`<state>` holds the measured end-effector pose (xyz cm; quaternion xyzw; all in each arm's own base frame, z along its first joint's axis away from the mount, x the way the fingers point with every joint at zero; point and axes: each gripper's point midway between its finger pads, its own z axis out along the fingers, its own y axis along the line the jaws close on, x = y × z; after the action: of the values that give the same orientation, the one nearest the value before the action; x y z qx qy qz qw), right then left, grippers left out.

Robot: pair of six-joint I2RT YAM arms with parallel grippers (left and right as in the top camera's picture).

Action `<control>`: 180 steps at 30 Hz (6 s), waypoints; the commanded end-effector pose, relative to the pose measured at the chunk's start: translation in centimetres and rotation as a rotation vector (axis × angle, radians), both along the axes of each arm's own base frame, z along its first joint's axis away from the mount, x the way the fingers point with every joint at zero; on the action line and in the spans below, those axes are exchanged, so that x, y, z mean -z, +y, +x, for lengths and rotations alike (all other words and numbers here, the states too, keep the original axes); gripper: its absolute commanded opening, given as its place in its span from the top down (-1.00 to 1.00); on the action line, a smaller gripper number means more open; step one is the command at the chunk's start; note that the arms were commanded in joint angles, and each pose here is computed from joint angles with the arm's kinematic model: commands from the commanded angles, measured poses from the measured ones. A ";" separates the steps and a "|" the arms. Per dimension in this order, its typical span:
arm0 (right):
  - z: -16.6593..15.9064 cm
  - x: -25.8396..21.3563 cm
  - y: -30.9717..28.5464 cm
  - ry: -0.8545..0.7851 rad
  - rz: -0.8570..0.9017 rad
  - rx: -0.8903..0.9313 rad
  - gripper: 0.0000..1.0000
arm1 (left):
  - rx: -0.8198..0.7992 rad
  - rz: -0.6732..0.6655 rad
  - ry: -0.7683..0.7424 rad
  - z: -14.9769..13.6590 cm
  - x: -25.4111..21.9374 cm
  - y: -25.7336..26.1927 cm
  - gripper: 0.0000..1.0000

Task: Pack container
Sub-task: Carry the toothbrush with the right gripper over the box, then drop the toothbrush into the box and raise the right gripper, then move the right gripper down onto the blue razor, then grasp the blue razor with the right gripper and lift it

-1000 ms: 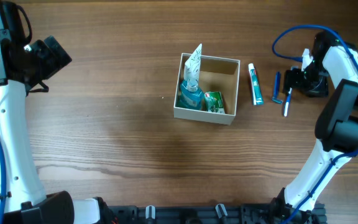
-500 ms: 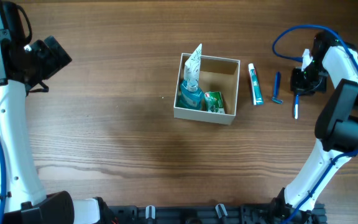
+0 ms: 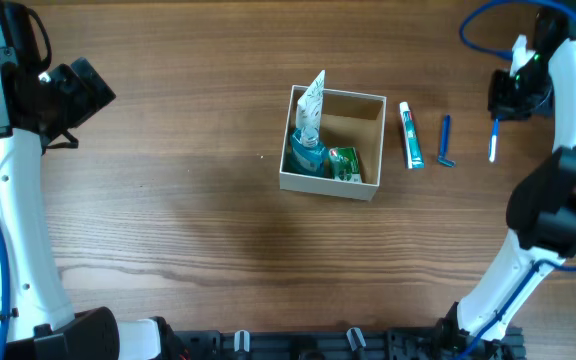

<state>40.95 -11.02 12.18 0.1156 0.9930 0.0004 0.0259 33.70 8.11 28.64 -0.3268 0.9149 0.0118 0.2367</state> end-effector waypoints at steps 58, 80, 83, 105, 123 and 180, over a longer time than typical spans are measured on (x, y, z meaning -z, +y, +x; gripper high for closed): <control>-3.3 -3.1 25.1 -0.010 0.215 0.378 0.89 | -0.003 0.002 0.002 0.0 0.1 0.2 -1.00; -2.6 -3.6 23.1 -0.090 0.103 0.277 -0.19 | -0.003 0.002 0.002 0.0 0.1 0.2 -1.00; -1.9 -4.7 20.8 -0.127 0.092 0.170 -0.40 | -0.003 0.002 0.002 0.0 0.1 0.2 -0.99; 2.4 -0.9 5.4 -0.149 -0.103 -0.244 -0.87 | -0.003 0.002 0.002 0.0 0.1 0.2 -1.00; 1.7 9.0 5.0 0.080 -0.047 -0.234 -0.49 | -0.003 0.002 0.002 0.0 0.1 0.2 -0.99; 0.8 11.5 4.7 0.157 -0.035 -0.119 0.92 | -0.003 0.002 0.002 0.0 0.1 0.2 -0.99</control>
<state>40.86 -5.44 0.00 0.0366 0.9982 -0.0068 -0.0467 33.71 8.11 28.64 -0.3267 0.9149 0.0116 0.2368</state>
